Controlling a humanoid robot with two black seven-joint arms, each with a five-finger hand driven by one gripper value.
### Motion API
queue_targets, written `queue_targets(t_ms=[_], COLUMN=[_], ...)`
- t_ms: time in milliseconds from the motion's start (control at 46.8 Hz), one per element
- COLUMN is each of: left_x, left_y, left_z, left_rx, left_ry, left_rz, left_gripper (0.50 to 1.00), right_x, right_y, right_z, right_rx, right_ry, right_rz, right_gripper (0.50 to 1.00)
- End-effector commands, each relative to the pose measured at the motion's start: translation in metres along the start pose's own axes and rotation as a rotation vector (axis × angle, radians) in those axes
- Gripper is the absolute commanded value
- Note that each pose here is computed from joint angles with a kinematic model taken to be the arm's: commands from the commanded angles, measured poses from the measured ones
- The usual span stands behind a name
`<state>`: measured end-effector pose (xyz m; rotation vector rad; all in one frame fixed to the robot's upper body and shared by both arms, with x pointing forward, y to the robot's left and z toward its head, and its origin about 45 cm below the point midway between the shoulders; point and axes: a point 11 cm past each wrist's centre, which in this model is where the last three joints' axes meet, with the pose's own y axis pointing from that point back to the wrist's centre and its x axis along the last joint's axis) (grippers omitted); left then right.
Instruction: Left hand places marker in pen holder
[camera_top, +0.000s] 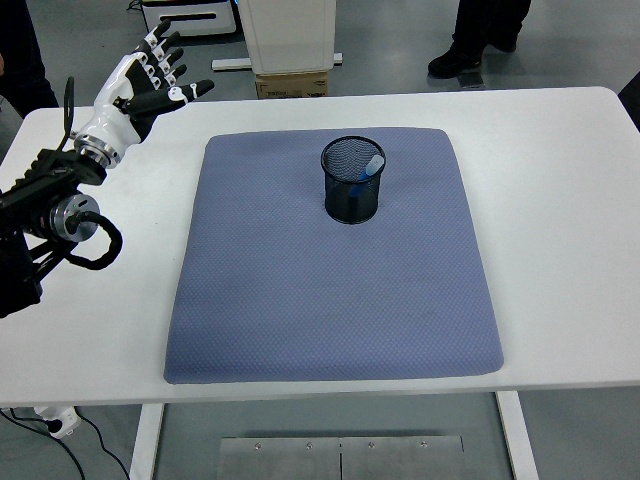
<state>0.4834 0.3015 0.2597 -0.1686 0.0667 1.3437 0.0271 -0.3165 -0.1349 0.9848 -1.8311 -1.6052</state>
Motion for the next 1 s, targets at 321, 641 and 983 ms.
queue_targets(t_ms=[321, 641, 983], left_x=[0.051, 0.061, 0.068], left_y=[0.047, 0.062, 0.073], left_z=[-0.031, -0.047, -0.056], left_rx=[-0.02, -0.001, 0.021], left_ry=[0.25, 0.291, 0.287], left_rz=[0.132, 0.178, 0.193], left_gripper=[1.0, 1.0, 1.0], right_x=[-0.001, -0.004, -0.002], right_y=[0.0, 0.0, 0.0], right_z=[-0.001, 0.001, 0.0], right_rx=[0.001, -0.006, -0.001], right_ry=[0.0, 0.002, 0.006], right_rz=[-0.001, -0.018, -0.007], right_gripper=[1.0, 1.0, 1.0])
